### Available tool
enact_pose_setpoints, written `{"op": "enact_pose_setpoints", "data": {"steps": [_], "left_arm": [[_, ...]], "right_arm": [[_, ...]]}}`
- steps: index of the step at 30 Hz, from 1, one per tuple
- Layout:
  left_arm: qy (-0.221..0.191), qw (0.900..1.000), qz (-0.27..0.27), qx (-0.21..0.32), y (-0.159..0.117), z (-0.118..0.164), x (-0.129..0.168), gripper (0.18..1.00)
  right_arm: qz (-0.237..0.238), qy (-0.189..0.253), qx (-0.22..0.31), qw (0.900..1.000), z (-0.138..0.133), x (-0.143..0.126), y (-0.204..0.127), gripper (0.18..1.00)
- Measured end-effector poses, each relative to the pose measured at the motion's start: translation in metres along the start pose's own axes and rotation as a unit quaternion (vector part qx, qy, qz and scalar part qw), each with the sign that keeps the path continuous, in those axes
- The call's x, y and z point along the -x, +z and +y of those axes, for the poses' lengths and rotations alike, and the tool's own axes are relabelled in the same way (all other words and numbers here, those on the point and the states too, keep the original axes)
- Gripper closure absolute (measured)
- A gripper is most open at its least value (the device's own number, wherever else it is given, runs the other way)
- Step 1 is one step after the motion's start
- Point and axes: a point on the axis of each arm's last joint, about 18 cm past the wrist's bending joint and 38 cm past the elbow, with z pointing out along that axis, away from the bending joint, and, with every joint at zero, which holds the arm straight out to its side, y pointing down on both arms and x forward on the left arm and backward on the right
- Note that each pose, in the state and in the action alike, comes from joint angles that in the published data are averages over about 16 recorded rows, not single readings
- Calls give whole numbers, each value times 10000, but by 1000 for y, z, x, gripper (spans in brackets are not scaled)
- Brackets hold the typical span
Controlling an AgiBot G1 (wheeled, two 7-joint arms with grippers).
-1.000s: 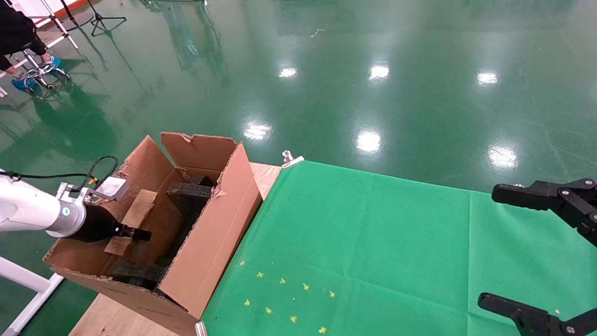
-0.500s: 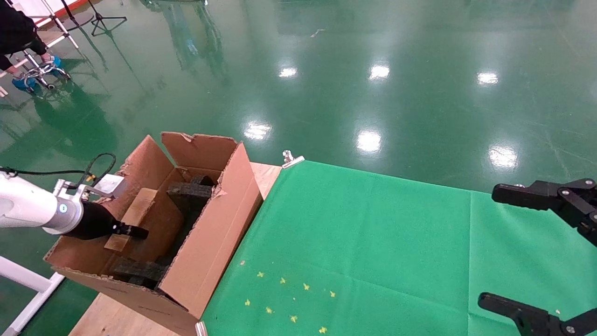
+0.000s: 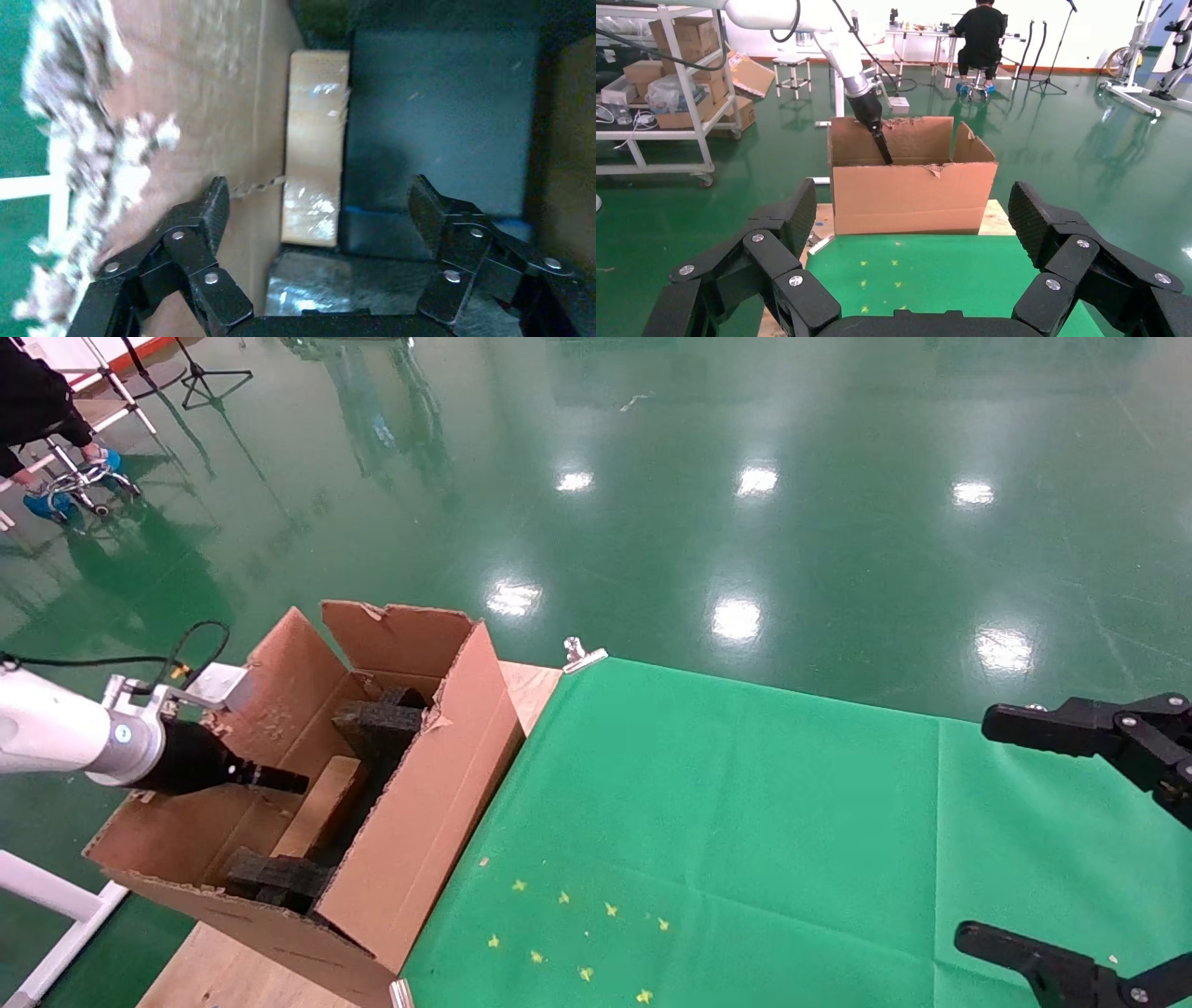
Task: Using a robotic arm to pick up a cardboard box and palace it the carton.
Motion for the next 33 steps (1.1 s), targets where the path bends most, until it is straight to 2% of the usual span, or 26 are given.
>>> {"op": "enact_pose_setpoints", "data": {"steps": [6,11,15,21,26,30,33], "left_arm": [[-199,9982,426,-377,-27,-25,-3,273],[-441,9909,993,-796,-62,-50,-9,224],[-676,9791,1547,-1133,-93,-66,-14,200],[-998,9541,2426,-1447,-136,-78,-25,185],[-1157,9340,2997,-1565,-160,-81,-33,183],[-1225,9240,3248,-1603,-170,-81,-36,183],[-1235,9216,3308,-1612,-172,-81,-37,183]], "right_arm": [[0,0,0,10000,0,0,0,178],[0,0,0,10000,0,0,0,178],[0,0,0,10000,0,0,0,178],[0,0,0,10000,0,0,0,178],[2,1,0,10000,0,0,0,178],[2,1,0,10000,0,0,0,178],[3,1,-1,10000,0,0,0,178]]}}
